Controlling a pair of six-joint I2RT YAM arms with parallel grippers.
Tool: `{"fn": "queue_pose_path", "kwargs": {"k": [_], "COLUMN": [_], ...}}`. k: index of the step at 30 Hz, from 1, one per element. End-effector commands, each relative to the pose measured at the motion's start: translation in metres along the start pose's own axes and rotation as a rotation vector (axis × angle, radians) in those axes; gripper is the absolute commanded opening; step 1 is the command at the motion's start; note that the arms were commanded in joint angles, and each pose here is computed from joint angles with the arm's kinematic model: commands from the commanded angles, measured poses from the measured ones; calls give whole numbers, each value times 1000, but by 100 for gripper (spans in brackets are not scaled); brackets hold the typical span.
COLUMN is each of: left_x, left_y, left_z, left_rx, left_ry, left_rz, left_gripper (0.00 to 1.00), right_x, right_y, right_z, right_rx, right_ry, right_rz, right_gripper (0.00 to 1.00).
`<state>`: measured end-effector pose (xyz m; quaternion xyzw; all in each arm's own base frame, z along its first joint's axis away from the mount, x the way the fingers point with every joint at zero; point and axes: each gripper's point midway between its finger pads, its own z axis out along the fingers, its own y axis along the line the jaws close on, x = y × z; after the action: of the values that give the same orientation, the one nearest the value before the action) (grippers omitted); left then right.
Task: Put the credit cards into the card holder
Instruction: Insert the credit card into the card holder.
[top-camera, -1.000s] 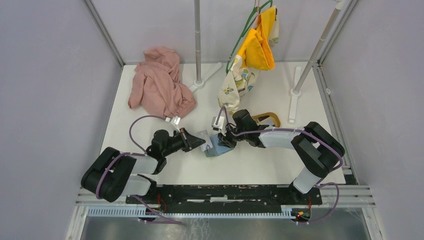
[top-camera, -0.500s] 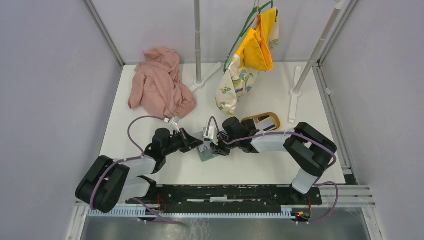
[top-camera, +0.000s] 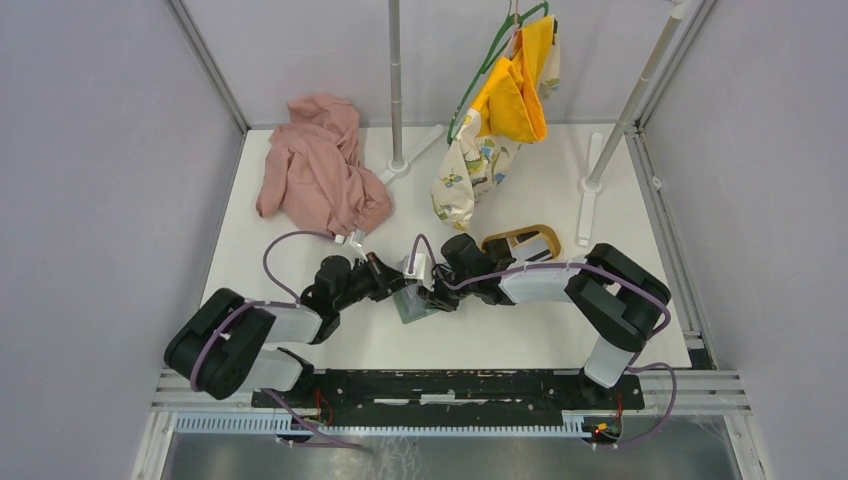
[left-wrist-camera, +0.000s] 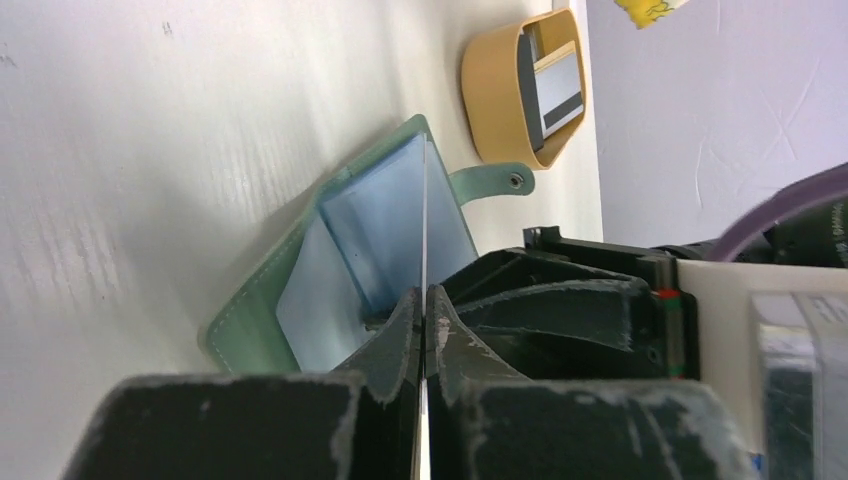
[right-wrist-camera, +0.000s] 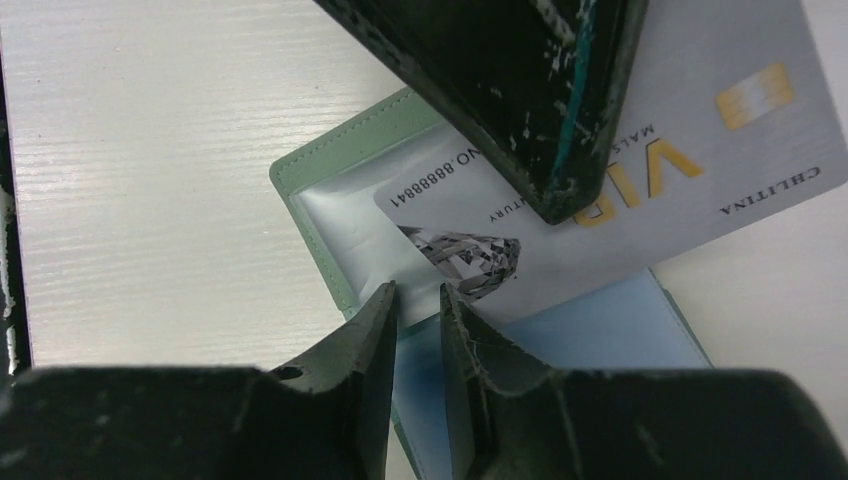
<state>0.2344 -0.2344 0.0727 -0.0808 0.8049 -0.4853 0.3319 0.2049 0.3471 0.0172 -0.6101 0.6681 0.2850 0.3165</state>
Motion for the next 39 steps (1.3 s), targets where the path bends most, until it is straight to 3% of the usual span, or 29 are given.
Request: {"fn": "queue_pose_path", "kwargs": {"k": [1,14,18,23,32,39], "left_x": [-9,25,30,31,32,44], "left_y": [-17,27,25,22,11,0], "left_z": [9,12,10,7,8,18], "left_rx": [82,9,52,82,98,125], "left_ry": [-60,5,7,-5,6,25], "left_rz": [-32,-84,-124,-157,-154,-210], "left_gripper": [2,2,2,2,2,2], "right_x": [-12,-28,-26,5,28,34], "right_y": [-4,-1,-31,-61,-64,-56], "right_z": [-5,-39,-54,-55,-51,-47], "right_rx": [9,-110,2,114,90,42], "right_ry": [-11,-30,-21,94,198,199], "right_rz": [-40,-177,-151,-83,-63,-22], "right_gripper": [29,32,34,36,46,46]}}
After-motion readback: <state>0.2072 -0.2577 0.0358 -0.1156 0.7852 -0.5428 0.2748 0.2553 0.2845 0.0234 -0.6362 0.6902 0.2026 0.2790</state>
